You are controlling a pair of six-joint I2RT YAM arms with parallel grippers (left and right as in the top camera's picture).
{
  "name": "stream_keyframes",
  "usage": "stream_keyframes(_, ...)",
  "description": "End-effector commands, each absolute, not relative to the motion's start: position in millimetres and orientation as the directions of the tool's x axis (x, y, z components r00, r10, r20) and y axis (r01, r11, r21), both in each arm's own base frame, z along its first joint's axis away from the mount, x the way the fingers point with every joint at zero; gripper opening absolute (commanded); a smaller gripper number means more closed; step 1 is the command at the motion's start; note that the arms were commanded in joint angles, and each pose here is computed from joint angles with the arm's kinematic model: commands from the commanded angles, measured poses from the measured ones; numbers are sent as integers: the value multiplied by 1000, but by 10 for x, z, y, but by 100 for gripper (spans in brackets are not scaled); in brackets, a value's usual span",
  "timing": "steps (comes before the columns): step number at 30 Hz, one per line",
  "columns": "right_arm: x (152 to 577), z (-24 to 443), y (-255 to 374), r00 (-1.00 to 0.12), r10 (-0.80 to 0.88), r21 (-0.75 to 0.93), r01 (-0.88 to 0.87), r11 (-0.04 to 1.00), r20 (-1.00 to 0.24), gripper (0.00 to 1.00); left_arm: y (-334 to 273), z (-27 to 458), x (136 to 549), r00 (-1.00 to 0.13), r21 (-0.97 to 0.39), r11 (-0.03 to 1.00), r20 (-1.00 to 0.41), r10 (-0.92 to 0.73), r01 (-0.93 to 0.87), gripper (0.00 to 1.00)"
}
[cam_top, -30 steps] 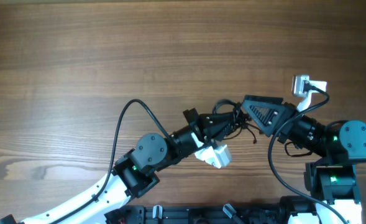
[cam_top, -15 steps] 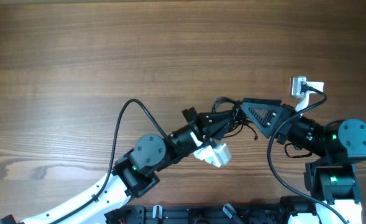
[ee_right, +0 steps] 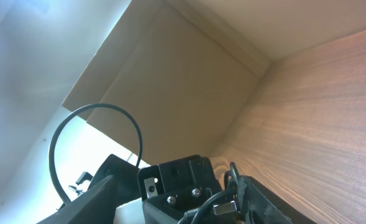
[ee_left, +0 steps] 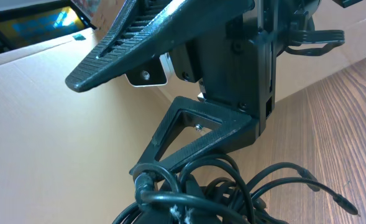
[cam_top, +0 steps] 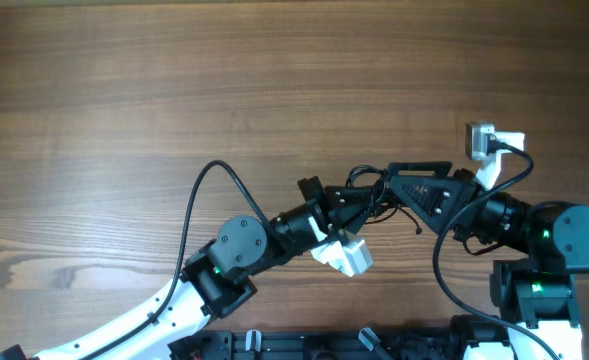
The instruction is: Untangle cables
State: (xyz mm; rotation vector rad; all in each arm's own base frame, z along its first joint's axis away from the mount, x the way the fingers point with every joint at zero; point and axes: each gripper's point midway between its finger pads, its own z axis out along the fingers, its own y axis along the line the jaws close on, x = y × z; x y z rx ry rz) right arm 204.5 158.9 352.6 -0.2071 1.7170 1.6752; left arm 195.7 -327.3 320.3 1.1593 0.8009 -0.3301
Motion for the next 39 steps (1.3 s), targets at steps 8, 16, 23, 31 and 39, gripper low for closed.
stream_keyframes(8, 1782, 3634, 1664, -737, 249, 771, -632, 76, -628, 64, -3286, 3202, 2014, 669, 671, 400, -724, 168, 624, 4)
stream_keyframes(16, 1785, 3637, 1663, -731, 251, 766, -638, 78, -634, 64, -3201, 3315, 2157, 663, 658, 491, -722, 195, 572, 4)
stream_keyframes(23, 1804, 3583, 1663, -757, 249, 792, -605, 79, -604, 64, -3210, 3409, 2098, 685, 655, 496, -713, 154, 570, 4)
stream_keyframes(31, 1901, 3531, 1636, -758, 287, 806, -583, 107, -586, 65, -2961, 3412, 2432, 591, 605, 646, -756, 282, 466, 4)
stream_keyframes(39, 2067, 3342, 1592, -649, 298, 712, -662, 233, -700, 85, -2416, 3439, 2794, 388, 442, 855, -863, 323, 271, 4)
